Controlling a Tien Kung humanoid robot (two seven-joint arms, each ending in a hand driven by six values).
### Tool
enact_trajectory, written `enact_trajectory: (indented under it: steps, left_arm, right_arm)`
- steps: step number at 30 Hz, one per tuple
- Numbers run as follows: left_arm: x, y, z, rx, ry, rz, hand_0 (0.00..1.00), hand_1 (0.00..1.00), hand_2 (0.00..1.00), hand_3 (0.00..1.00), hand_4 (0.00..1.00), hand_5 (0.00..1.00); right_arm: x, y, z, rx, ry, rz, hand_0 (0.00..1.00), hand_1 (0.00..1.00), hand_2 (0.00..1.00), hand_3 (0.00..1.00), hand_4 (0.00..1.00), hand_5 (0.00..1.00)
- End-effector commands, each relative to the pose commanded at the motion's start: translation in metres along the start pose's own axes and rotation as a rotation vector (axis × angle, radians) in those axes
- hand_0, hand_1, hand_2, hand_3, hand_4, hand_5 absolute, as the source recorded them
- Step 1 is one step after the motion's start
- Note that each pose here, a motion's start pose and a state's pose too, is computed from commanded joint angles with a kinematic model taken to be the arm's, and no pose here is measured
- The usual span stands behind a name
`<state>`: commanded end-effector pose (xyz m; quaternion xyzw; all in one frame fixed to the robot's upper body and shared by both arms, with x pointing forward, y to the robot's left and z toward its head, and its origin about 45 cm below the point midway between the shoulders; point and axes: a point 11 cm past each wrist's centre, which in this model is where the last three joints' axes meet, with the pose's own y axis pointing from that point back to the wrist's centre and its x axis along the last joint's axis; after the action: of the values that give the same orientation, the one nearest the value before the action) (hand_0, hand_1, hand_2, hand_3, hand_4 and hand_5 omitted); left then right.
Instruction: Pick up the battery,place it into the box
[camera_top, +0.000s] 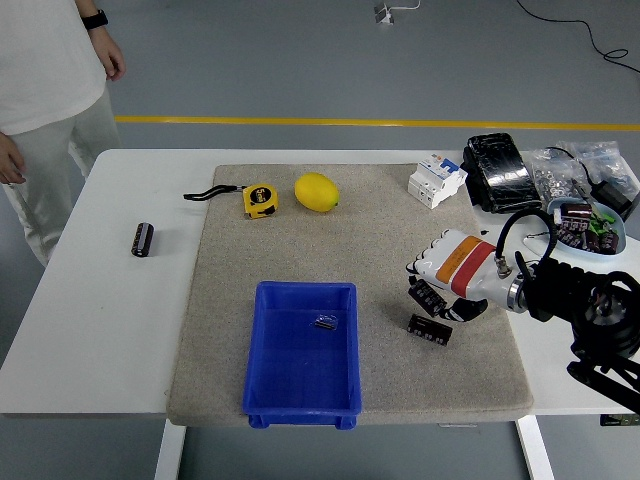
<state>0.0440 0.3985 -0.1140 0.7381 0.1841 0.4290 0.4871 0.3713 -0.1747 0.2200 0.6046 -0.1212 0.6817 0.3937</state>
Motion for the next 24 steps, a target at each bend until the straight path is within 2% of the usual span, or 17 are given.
enact_trajectory:
  steps: [12, 16, 17, 22, 23, 24]
  left_arm:
    - [0.002, -0.001, -0.003, 0.005, -0.009, 0.002, 0.68, 0.634, 0.686, 0.63, 0.626, 0.709]
    - [0.004, -0.001, -0.003, 0.008, -0.011, 0.006, 0.68, 0.634, 0.686, 0.63, 0.626, 0.709]
    - [0.004, -0.001, -0.003, 0.008, -0.011, 0.007, 0.68, 0.634, 0.685, 0.629, 0.627, 0.71]
    - [0.005, -0.001, -0.003, 0.008, -0.009, 0.012, 0.68, 0.634, 0.685, 0.629, 0.627, 0.71]
    - [0.006, -0.001, -0.003, 0.008, -0.009, 0.013, 0.68, 0.633, 0.685, 0.63, 0.627, 0.71]
    - [0.006, -0.001, -0.003, 0.008, -0.009, 0.013, 0.68, 0.633, 0.685, 0.63, 0.627, 0.71]
  right_arm:
    - [0.061, -0.021, -0.06, 0.16, 0.024, 0.128, 0.281, 0.429, 0.506, 0.47, 0.818, 0.196]
    - [0.069, -0.028, -0.073, 0.19, 0.022, 0.145, 0.281, 0.429, 0.506, 0.47, 0.818, 0.196]
    - [0.071, -0.029, -0.077, 0.198, 0.021, 0.147, 0.281, 0.43, 0.507, 0.514, 0.816, 0.194]
    - [0.075, -0.036, -0.092, 0.231, 0.029, 0.142, 0.281, 0.43, 0.507, 0.514, 0.816, 0.194]
    - [0.077, -0.038, -0.095, 0.238, 0.032, 0.142, 0.281, 0.433, 0.52, 0.647, 0.841, 0.2]
    - [0.078, -0.039, -0.098, 0.243, 0.037, 0.141, 0.281, 0.433, 0.52, 0.647, 0.841, 0.2]
